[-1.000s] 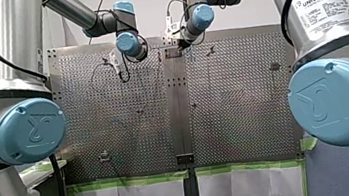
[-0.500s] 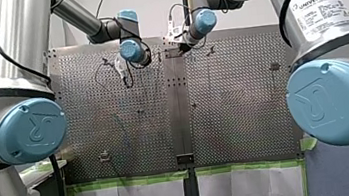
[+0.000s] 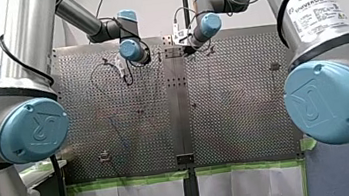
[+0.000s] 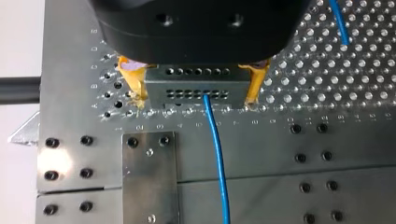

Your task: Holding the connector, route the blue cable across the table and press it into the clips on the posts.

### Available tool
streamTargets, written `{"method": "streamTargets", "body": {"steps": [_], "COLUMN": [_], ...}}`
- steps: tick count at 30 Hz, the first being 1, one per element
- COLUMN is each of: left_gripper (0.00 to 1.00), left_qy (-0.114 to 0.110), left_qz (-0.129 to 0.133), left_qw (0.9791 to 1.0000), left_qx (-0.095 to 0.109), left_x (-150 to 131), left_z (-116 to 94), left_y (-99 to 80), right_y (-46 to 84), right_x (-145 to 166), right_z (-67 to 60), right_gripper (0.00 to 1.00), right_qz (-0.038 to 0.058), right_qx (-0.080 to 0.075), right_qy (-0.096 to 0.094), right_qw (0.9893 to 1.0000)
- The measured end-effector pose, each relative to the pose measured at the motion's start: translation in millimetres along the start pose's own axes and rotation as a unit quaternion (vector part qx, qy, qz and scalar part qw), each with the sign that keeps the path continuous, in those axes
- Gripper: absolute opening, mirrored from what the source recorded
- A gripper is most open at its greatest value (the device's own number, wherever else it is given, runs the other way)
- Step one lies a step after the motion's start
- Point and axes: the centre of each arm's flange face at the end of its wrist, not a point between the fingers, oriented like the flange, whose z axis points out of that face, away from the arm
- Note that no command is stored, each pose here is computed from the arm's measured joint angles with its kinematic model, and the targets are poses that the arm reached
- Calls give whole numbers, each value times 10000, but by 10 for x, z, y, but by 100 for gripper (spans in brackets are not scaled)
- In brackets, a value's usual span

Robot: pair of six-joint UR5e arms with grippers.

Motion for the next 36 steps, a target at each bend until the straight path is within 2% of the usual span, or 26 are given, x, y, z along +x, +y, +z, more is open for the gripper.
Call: {"method": "streamTargets", "body": {"steps": [9, 16, 25, 27, 29, 30, 31, 32, 33, 34, 35, 36], "left_gripper": [0, 0, 0, 3, 26, 26, 50, 67, 67, 91, 100, 100], "left_qy": [58, 164, 191, 225, 262, 276, 299, 315, 332, 354, 368, 377], "left_qz": [9, 26, 27, 35, 48, 55, 69, 80, 95, 123, 151, 181], "left_qw": [10000, 9997, 9995, 9994, 9993, 9992, 9992, 9991, 9990, 9989, 9988, 9987], "left_qx": [-47, -172, -254, -267, -273, -272, -271, -268, -266, -269, -281, -297], "left_x": [112, 347, 347, 351, 358, 359, 359, 354, 344, 326, 309, 291], "left_z": [334, 527, 584, 577, 567, 562, 552, 542, 529, 508, 491, 475], "left_y": [81, 250, 360, 366, 364, 361, 353, 344, 335, 321, 314, 307], "right_y": [174, 308, 458, 476, 488, 491, 493, 495, 496, 496, 497, 497], "right_x": [-7, 19, -25, -30, -31, -31, -31, -32, -31, -33, -35, -36], "right_z": [133, 195, 244, 248, 249, 249, 249, 249, 249, 250, 250, 251], "right_gripper": [0, 0, 0, 0, 0, 0, 0, 0, 0, 0, 0, 0], "right_qz": [38, 67, 92, 94, 90, 86, 84, 79, 76, 74, 72, 71], "right_qx": [-44, -119, -157, -163, -164, -164, -165, -165, -164, -164, -164, -164], "right_qy": [28, 78, 54, 50, 46, 45, 44, 42, 42, 41, 38, 38], "right_qw": [10000, 9999, 9998, 9998, 9998, 9998, 9998, 9998, 9998, 9998, 9998, 9998]}}
